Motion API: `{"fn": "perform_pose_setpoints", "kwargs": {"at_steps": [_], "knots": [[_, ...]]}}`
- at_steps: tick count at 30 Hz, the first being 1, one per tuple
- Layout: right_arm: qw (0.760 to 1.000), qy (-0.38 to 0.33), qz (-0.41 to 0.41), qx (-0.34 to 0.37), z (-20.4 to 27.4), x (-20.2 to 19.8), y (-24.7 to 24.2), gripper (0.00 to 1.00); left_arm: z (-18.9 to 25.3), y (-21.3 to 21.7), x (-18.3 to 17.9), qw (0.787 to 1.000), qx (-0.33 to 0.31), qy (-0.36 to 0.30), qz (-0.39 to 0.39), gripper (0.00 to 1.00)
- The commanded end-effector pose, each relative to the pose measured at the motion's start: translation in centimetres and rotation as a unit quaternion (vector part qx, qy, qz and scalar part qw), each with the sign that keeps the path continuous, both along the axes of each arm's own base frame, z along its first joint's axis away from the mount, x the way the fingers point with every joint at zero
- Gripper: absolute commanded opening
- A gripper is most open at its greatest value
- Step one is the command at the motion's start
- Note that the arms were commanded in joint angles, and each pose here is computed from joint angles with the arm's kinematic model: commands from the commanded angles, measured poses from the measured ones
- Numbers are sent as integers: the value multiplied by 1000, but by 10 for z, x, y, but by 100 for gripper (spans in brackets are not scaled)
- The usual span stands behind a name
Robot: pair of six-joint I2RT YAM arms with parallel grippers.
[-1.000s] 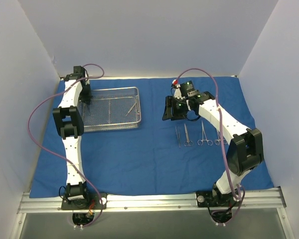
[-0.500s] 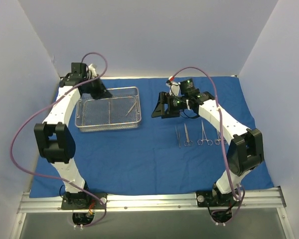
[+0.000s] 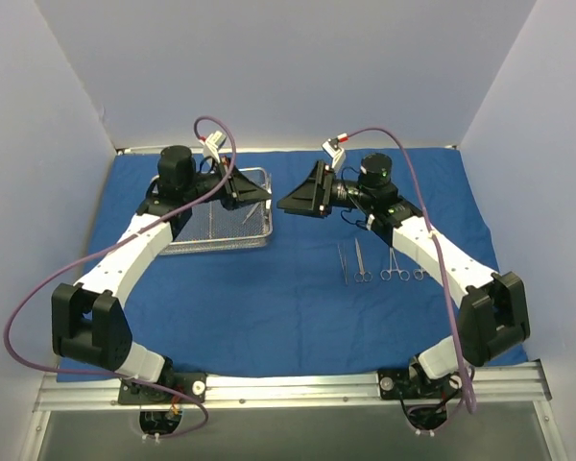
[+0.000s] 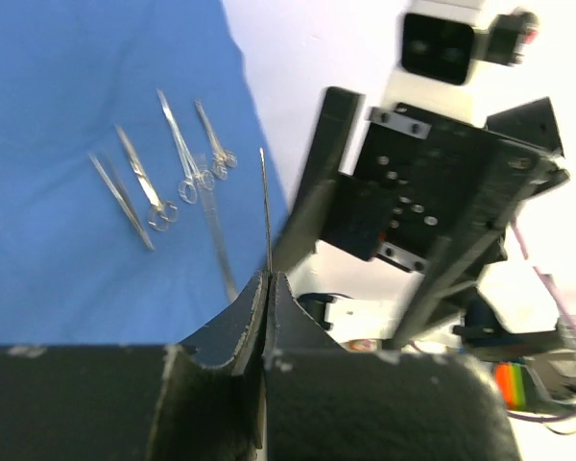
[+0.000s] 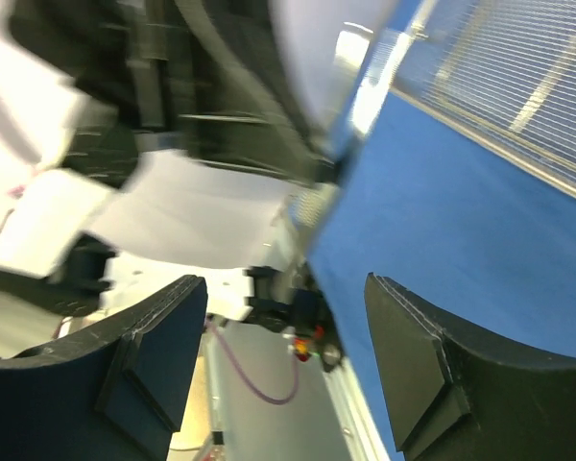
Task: Open and lay out the surgical kit
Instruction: Place the medical item in the surgical kit.
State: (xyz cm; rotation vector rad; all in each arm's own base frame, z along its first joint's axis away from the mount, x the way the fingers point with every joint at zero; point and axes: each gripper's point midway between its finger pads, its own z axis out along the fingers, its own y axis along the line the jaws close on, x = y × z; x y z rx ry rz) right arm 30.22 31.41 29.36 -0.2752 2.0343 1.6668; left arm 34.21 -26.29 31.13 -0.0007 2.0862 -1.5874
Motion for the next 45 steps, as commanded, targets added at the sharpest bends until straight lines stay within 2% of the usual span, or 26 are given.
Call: {"fn": "perform_pose_setpoints", "kwargs": {"at_steps": [1,13,16,21,25,26,28,29,30,31,32,33,34,35,36,37,38,39,43,45], "knots": [[996,-33,36,80,47,-27,3,67,39,-13,-17,996,-68,-51,-36,2],[997,-22,54,60,27,-34,11,59,53,-19,-24,991,-108,-58,-53,2],[996,-24,55,66,29,-32,13,54,53,-22,-26,991,-110,-57,-53,2],[993,-14,70,95,36,-30,19,37,51,-31,-27,990,-117,-53,-64,2],[991,-10,78,107,32,-29,21,0,51,-35,-27,988,-123,-51,-72,2],[991,-8,78,107,31,-29,22,0,51,-34,-27,988,-124,-53,-74,5],[993,-1,66,95,22,-25,21,0,48,-30,-23,990,-115,-56,-66,28],[995,0,56,86,19,-23,18,0,44,-20,-13,992,-103,-57,-41,56],[997,0,41,72,14,-19,17,0,35,-10,-11,996,-79,-28,-21,85],[998,45,24,31,-8,-18,13,0,28,1,-4,997,-43,-61,-4,94],[1000,15,12,-1,-15,-12,8,0,20,14,1,998,-11,-62,17,94],[999,18,-3,-31,-26,-9,3,0,-10,37,4,997,47,7,58,94],[992,68,-39,-98,-58,-7,-10,0,-4,49,10,992,99,-44,66,94],[987,42,-46,-147,-70,-2,-17,0,-23,61,2,985,151,-6,77,94],[977,53,-61,-199,-87,0,-27,0,-31,77,12,970,208,-13,123,94],[946,96,-96,-294,-121,-5,-54,0,-27,85,15,959,248,-44,132,94],[929,105,-104,-340,-138,-4,-65,0,-32,92,15,950,277,-43,140,94],[912,107,-108,-381,-145,-7,-77,0,-50,105,16,932,325,-22,158,94],[867,127,-149,-459,-171,-9,-105,0,-75,134,15,893,410,0,185,94],[834,154,-162,-504,-193,-17,-119,0,-83,140,15,885,427,7,188,94]]}}
